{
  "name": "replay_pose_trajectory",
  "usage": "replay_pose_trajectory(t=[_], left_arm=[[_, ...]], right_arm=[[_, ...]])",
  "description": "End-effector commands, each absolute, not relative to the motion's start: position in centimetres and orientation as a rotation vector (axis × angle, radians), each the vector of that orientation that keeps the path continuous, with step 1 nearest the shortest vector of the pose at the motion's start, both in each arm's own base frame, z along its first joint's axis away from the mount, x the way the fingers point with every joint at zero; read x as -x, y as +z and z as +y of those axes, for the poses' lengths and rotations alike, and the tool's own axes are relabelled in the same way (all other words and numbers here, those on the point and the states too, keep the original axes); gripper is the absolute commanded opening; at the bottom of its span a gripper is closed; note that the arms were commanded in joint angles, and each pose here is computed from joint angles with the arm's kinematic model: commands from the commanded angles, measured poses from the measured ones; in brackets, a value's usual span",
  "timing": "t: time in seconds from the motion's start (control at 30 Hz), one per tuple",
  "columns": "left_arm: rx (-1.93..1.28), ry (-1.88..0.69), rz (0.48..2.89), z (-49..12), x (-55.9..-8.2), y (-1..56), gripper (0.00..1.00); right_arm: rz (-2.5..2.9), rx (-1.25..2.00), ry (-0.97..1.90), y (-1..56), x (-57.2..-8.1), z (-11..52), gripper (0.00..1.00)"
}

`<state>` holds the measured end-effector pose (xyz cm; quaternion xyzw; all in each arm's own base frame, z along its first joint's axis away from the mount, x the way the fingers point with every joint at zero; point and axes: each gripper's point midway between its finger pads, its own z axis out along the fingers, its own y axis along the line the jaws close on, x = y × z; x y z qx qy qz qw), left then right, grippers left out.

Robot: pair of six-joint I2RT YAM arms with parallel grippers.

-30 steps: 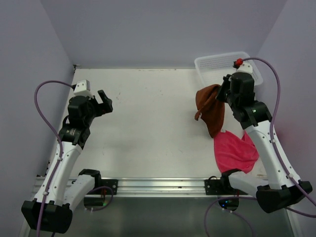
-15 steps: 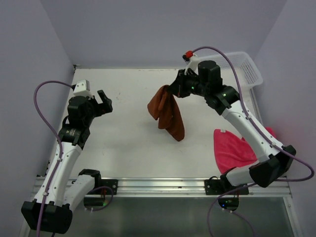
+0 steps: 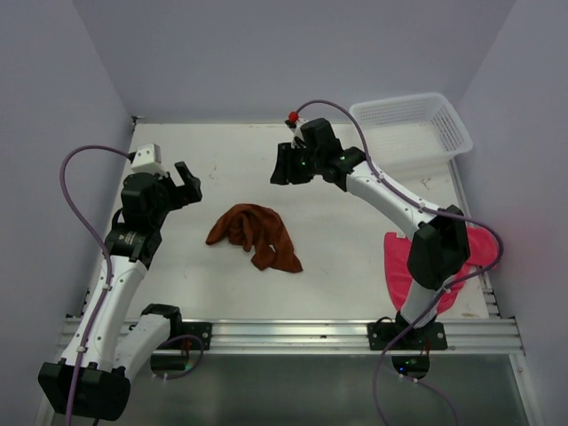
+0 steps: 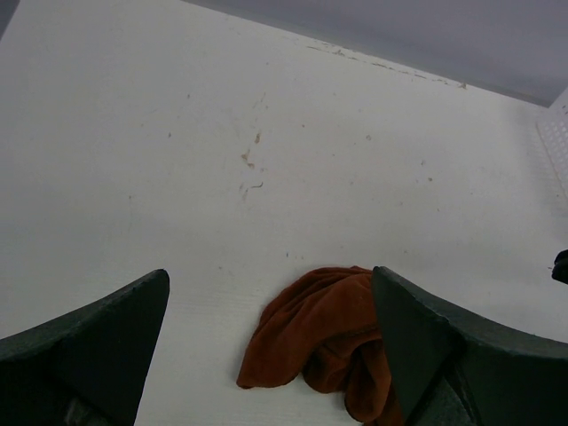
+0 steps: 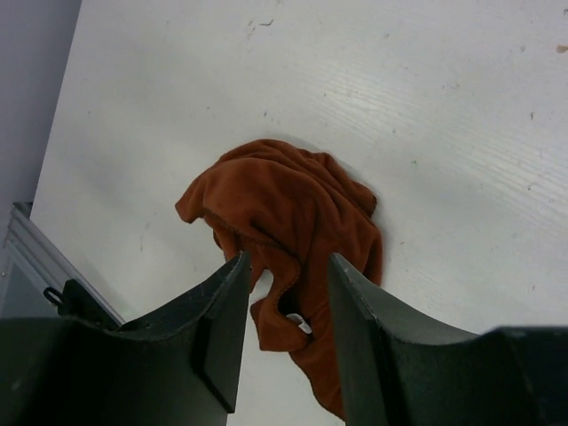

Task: Roll the towels
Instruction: Move the towel to the center of the board

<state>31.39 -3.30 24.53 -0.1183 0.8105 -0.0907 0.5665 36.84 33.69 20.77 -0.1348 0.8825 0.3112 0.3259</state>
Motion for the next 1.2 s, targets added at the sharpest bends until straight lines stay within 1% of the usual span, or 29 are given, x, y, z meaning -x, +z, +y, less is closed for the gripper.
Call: replay_pose_trajectory(t=[0.0,0.2,0.23,0.3,0.33,0.53,0.63,0.9,1.17], left_arm=[[0.281,-0.225,1.871,-3.3,-31.8,25.9,1.00],[0.268,-0.249,1.879,-3.7,-31.9,25.7,1.00],[0.270,-0.251,1.879,-3.7,-31.9,25.7,1.00],[0.268,-0.256,1.881,-3.8,-31.9,25.6,0.99],[0.265,-0.260,1.884,-3.9,-32.0,25.5,1.00],[0.254,-0.281,1.898,-4.3,-32.1,25.1,0.99],[0.255,-0.280,1.907,-4.3,-32.2,24.8,1.00],[0.250,-0.282,1.918,-4.5,-32.3,24.5,1.00],[0.243,-0.293,1.927,-4.7,-32.5,24.3,1.00]], right_arm=[[2.185,0.363,0.862,25.4,-36.2,33.3,0.43],[2.276,0.540,0.890,19.9,-31.0,32.8,0.39],[2.312,0.578,0.889,18.2,-29.4,32.7,0.38],[2.310,0.628,0.904,16.9,-28.0,32.9,0.37],[2.341,0.668,0.920,15.3,-26.4,33.0,0.37],[2.334,0.820,0.948,12.2,-23.3,34.9,0.36],[2.357,0.849,0.913,10.6,-23.3,35.4,0.34],[2.410,0.873,0.853,7.0,-24.1,35.9,0.34],[2.425,0.899,0.900,5.3,-24.0,37.0,0.34]])
